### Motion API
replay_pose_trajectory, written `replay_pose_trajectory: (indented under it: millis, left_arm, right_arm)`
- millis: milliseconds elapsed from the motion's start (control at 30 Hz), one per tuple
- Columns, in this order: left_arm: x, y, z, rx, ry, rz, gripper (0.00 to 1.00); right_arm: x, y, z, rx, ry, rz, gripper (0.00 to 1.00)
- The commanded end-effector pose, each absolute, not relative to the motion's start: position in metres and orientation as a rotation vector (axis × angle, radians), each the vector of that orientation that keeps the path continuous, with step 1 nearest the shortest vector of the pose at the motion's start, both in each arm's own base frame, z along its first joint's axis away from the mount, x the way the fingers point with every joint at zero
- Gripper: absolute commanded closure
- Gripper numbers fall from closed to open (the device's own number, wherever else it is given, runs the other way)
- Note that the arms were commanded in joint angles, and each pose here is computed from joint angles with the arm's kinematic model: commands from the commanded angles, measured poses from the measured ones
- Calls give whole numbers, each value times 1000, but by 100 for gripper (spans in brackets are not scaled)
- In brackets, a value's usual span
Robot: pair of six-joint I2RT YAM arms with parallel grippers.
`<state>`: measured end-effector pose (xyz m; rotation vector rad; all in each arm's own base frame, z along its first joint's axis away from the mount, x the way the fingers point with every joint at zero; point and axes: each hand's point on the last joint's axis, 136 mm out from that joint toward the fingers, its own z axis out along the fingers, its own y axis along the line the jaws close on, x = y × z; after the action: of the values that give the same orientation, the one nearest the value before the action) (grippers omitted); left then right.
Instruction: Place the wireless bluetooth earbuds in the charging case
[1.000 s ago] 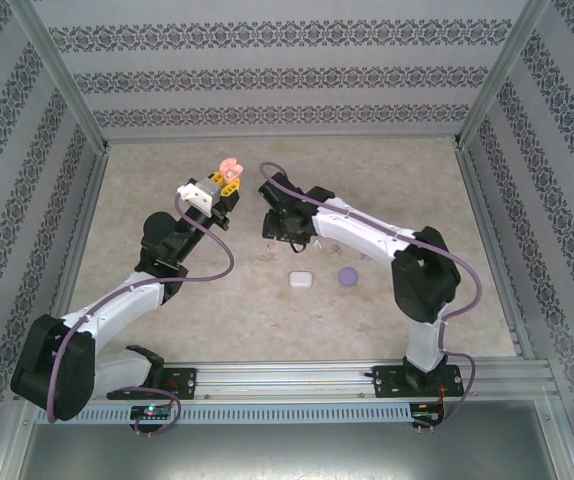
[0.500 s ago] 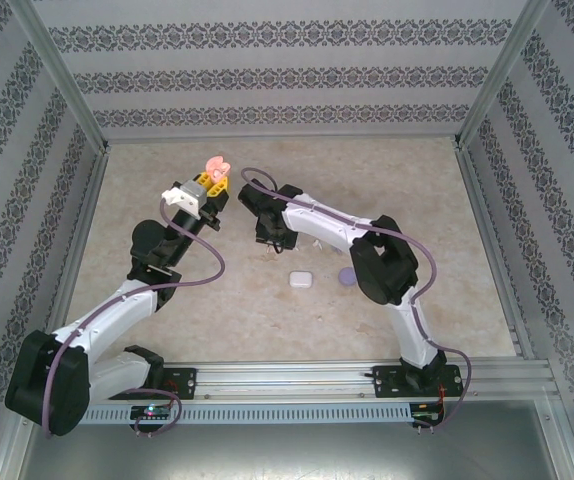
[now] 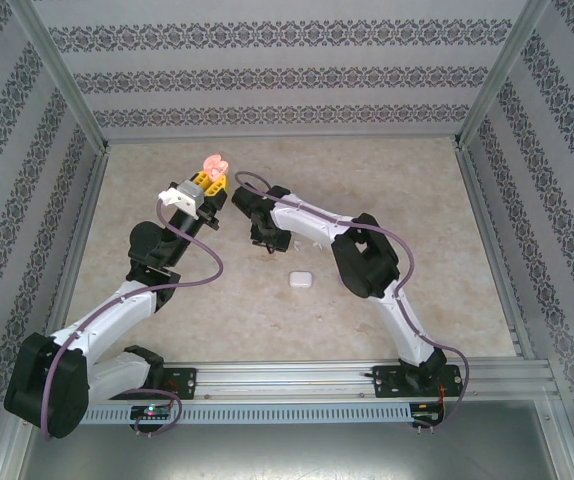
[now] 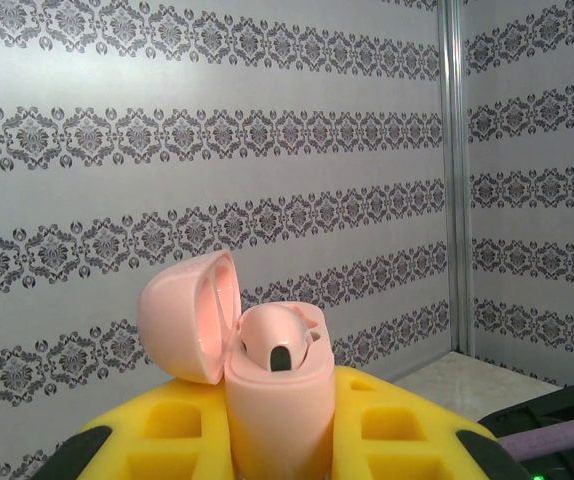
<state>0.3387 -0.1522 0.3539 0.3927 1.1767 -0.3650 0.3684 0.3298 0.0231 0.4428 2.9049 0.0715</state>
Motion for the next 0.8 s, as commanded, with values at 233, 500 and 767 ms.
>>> replay_pose_trajectory:
  millis: [233, 500, 767]
  left_arm:
    - [332, -144, 371, 363, 1103, -360, 100]
    - [334, -145, 368, 364, 1110, -363, 100]
    - [335, -144, 367, 362, 1110, -362, 100]
  right_arm:
    - [373, 327, 13, 504, 2930, 50, 63]
    - [373, 332, 9, 493, 2942, 58, 67]
    - [368, 334, 3, 484, 2962, 45, 69]
